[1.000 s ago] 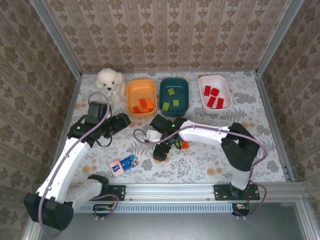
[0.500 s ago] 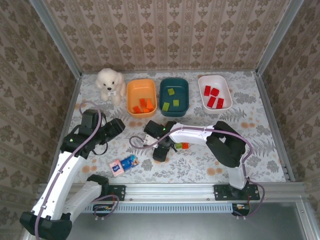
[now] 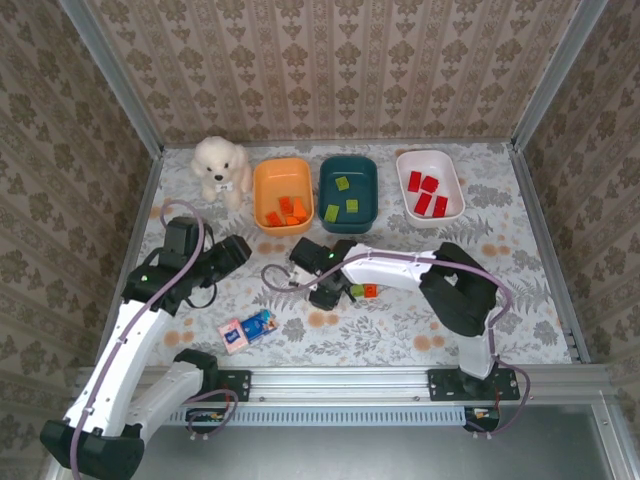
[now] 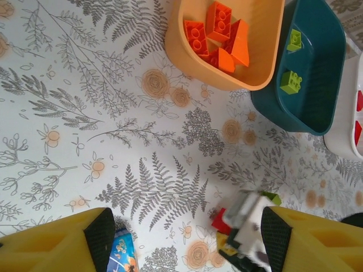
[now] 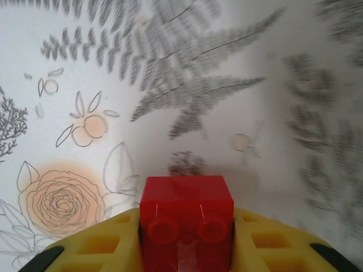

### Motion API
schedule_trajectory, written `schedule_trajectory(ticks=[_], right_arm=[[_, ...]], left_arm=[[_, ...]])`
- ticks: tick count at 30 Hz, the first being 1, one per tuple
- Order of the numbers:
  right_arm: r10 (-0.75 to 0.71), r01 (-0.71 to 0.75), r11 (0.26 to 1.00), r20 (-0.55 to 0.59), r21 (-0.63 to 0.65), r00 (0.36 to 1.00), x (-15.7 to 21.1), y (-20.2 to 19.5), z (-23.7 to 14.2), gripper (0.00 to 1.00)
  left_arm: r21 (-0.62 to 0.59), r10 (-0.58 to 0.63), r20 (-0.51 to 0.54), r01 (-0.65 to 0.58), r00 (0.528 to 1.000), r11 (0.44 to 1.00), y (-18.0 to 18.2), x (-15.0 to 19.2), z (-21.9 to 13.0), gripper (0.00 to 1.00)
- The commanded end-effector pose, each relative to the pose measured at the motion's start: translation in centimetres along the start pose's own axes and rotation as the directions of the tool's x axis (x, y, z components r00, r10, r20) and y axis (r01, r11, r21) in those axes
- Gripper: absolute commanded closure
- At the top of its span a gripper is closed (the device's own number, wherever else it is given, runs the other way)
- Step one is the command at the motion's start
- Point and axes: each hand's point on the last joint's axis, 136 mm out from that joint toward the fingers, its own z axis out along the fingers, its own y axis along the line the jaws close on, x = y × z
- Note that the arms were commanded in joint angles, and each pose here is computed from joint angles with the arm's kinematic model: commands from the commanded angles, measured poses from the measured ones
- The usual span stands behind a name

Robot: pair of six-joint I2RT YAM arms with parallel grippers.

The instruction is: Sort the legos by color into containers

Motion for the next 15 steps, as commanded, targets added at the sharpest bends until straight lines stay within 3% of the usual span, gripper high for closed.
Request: schedule_trajectory(ticks=[1,3,7,11,15], right_arm=[[0.232,-0.246,0.968,0.191,0.051,0.954,-1.5,-5.9,-6.7,0.69],[0.360,-0.387,0.920,0.274,0.052,0.892,-0.9,-9.8,-9.4,0.69],[0.601,-0.660,0.751,0.392,0.024,0.697,2.3,-18.3,-13.1,0.69],[0.763,-0.845,0.535,0.433,-0.007,0.480,6.1,-25.8,-13.6,0.69],[0.839,-0.933,0.360,0.443,-0.017,0.316,9.1,-32.0,-12.4,0.69]], left_arm=[[0.059,0.057,-0.052,-0.054,0.997,0.997,-1.6,0.6,1.3,0.28],[0.105,0.096,-0.089,-0.086,0.991,0.991,-3.2,1.0,2.3,0.28],[0.209,0.221,-0.134,-0.190,0.966,0.959,-7.9,2.3,4.4,0.28],[0.287,0.332,-0.150,-0.280,0.931,0.916,-12.6,2.9,6.0,0.28],[0.333,0.387,-0.159,-0.320,0.908,0.887,-15.8,3.0,7.2,0.28]])
